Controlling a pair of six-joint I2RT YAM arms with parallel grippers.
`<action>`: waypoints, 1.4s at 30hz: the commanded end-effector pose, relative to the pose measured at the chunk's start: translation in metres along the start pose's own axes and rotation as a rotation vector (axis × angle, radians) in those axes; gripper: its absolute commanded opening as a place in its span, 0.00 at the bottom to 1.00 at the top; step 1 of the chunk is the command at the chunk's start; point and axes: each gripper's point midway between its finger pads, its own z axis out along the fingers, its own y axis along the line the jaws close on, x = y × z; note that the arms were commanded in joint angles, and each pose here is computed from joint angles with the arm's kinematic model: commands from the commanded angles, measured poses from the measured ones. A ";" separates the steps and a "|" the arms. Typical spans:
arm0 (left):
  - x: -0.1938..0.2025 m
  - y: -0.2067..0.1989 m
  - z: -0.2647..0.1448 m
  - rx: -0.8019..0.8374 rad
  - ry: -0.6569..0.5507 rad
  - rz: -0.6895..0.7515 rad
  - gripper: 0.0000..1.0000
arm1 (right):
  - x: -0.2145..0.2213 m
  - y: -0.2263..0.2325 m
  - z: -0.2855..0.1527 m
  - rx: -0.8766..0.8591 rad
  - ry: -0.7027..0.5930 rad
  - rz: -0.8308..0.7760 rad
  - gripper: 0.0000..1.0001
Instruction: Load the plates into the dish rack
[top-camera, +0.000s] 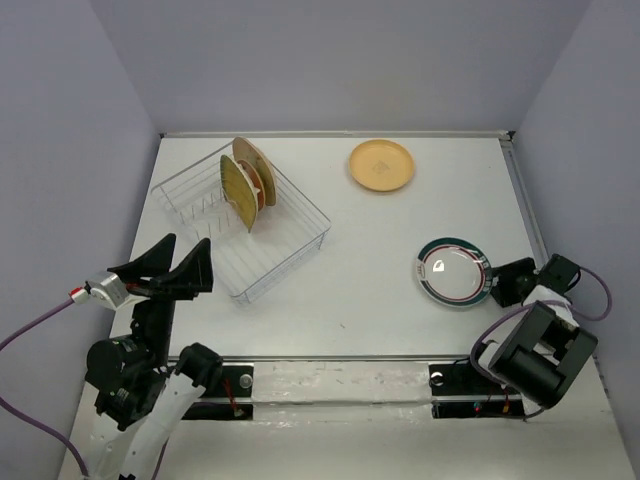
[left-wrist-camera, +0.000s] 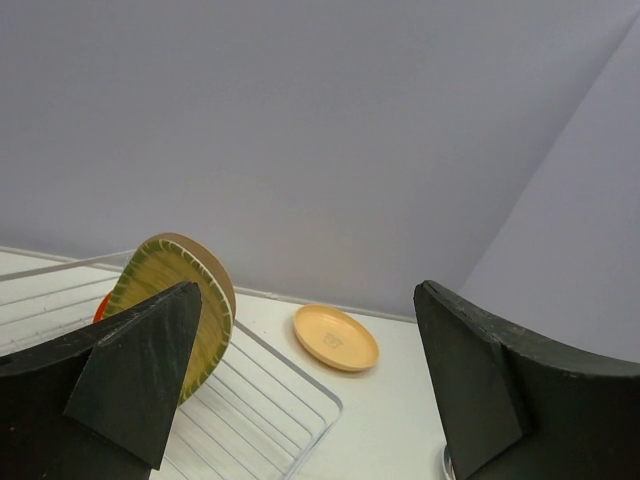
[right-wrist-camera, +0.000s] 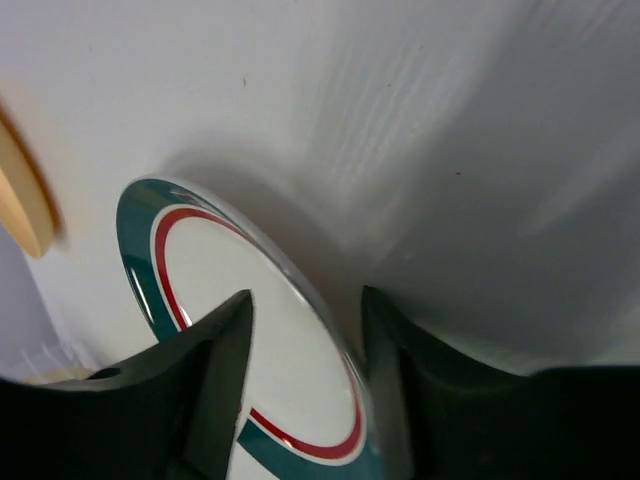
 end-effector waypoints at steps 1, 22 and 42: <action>-0.030 -0.001 -0.010 0.012 -0.111 -0.023 0.99 | 0.038 -0.004 0.012 -0.104 0.147 0.029 0.39; 0.003 -0.001 0.014 -0.009 0.012 0.041 0.99 | 0.048 0.190 -0.085 -0.415 -0.237 -0.473 0.07; 0.003 0.032 0.024 -0.191 0.001 0.094 0.99 | 0.285 0.473 -0.258 -0.714 -0.678 -1.068 0.07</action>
